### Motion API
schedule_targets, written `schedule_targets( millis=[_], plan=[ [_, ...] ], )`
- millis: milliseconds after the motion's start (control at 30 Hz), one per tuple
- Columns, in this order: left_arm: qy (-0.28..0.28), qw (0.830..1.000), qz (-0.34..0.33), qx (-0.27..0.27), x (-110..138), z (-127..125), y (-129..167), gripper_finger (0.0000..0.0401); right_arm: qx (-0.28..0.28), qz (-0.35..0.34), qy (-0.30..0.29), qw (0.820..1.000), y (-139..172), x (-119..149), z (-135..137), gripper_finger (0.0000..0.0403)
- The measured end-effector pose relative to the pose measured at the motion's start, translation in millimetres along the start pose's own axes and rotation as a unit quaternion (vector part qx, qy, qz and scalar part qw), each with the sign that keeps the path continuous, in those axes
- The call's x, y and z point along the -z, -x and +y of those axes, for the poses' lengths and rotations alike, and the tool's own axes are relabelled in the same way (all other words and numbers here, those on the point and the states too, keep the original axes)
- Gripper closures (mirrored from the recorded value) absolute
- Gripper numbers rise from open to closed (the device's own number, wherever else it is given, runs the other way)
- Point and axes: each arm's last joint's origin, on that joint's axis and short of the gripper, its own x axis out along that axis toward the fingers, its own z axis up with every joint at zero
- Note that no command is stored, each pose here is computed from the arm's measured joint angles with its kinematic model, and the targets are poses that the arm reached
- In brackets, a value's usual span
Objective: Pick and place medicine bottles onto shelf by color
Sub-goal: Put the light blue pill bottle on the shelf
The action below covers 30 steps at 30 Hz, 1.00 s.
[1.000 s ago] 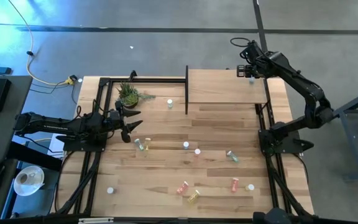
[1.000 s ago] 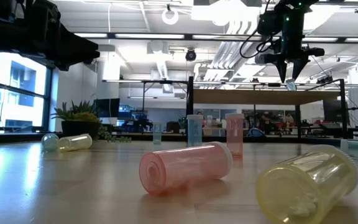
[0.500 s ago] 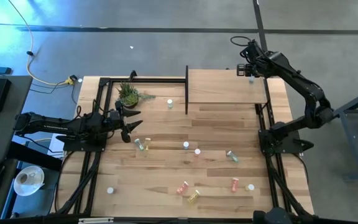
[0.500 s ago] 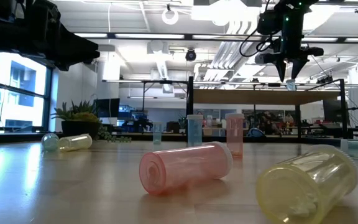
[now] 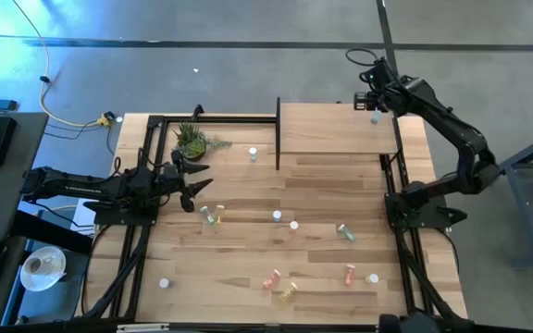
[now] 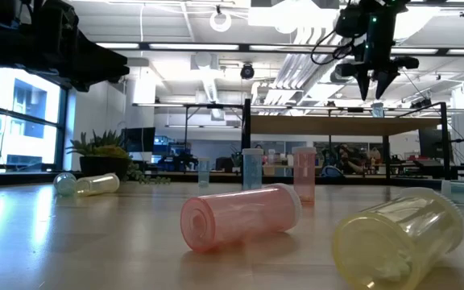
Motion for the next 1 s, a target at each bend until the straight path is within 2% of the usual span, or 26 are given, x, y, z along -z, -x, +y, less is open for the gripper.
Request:
schedule_targets(
  millis=[367,633,833,1000],
  plan=[
    [-0.001,1.0,0.002,0.0,0,0,0,0.0201,-0.063,-0.054,0.045,0.996,42,9,-8,0.0249],
    [-0.002,1.0,0.006,0.0,1,0,0,0.0201,-0.155,-0.084,0.082,0.981,82,31,-4,0.0249],
    [-0.002,1.0,0.006,0.0,1,0,0,0.0201,-0.202,-0.075,0.131,0.968,102,53,4,0.0249],
    [-0.002,1.0,0.007,0.0,1,0,0,0.0201,-0.231,-0.048,0.172,0.956,104,80,19,0.0249]
  ],
)
